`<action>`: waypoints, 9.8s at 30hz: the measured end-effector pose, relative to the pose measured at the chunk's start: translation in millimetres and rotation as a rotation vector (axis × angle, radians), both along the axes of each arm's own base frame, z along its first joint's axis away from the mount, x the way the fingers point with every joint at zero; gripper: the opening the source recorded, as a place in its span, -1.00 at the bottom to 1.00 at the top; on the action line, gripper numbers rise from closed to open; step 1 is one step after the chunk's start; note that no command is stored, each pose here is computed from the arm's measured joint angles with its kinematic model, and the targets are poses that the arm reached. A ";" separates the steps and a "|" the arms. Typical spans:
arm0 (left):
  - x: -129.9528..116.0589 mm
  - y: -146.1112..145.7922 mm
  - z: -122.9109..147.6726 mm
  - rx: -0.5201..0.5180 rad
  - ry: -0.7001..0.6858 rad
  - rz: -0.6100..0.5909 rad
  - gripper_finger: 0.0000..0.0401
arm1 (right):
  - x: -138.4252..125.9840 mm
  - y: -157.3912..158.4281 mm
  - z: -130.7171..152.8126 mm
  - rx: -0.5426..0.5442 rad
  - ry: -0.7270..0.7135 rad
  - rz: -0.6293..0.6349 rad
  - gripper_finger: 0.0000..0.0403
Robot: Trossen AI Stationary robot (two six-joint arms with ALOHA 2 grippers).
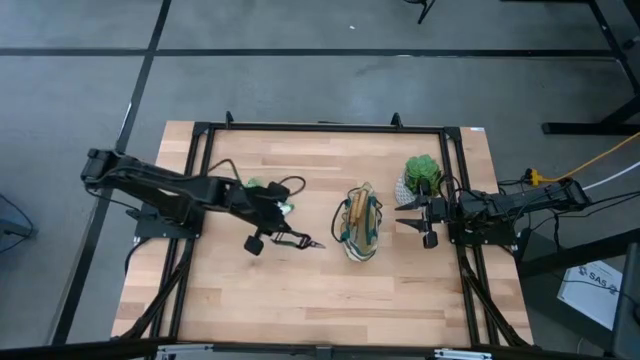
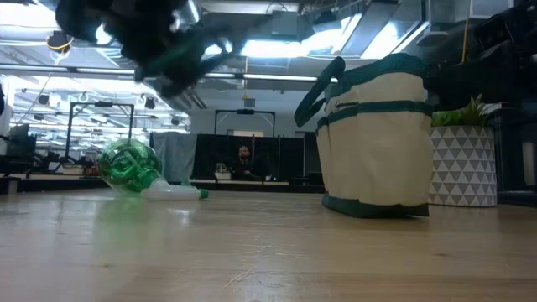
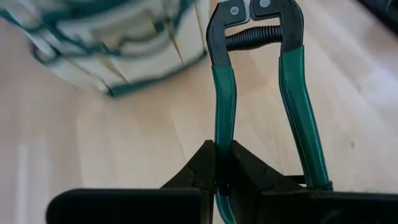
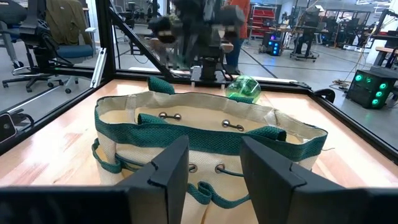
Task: Pick & Place Garden tools in Gardening bag
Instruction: Put the green scissors into the white gardening bag, then put the green spray bottle into the white gardening bag
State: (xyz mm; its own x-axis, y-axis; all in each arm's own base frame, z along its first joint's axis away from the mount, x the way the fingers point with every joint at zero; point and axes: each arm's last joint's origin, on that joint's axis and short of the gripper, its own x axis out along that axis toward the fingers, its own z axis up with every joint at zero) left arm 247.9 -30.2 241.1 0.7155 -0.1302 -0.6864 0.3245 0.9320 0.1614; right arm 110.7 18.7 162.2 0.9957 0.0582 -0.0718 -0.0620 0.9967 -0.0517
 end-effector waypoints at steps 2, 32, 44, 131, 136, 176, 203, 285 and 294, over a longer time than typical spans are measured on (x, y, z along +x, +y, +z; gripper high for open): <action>-2.3 0.3 8.8 -0.007 -0.058 0.000 -0.91 | 0.0 0.0 0.0 0.000 0.000 0.000 -0.27; 44.4 7.1 29.9 -0.073 -0.544 -0.005 -0.91 | 0.0 0.0 0.0 0.000 0.000 0.000 -0.27; 65.3 15.2 18.2 -0.190 -0.613 0.082 -0.90 | 0.0 0.0 0.0 0.000 0.000 0.000 -0.27; 105.0 1.0 -13.6 -0.299 -0.470 0.359 -0.89 | 0.0 0.0 0.1 0.000 -0.001 0.000 -0.27; 118.3 -2.9 -14.1 -0.296 -0.452 0.319 -0.89 | 0.0 0.0 0.0 0.000 0.000 0.000 -0.27; 123.6 -16.1 4.1 -0.205 -0.559 0.174 -0.89 | 0.0 0.0 -0.1 0.000 0.001 0.000 -0.27; 161.7 34.5 -51.6 -0.283 -0.798 0.264 -0.74 | 0.0 0.0 -0.1 0.000 0.001 0.000 -0.27; -39.8 19.3 -27.1 -0.278 -0.235 0.507 -0.63 | 0.0 0.0 0.0 0.000 0.000 0.000 -0.27; -42.3 11.2 -30.3 -0.316 -0.192 0.515 -0.63 | 0.0 0.0 -0.1 0.000 0.001 0.000 -0.27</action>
State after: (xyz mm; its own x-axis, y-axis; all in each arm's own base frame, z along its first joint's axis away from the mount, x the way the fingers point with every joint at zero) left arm 205.5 -19.0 210.8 0.8469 0.0880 -0.5245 -0.1858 0.9730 -0.1367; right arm 110.7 18.7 162.1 0.9957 0.0578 -0.0726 -0.0616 0.9968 -0.0516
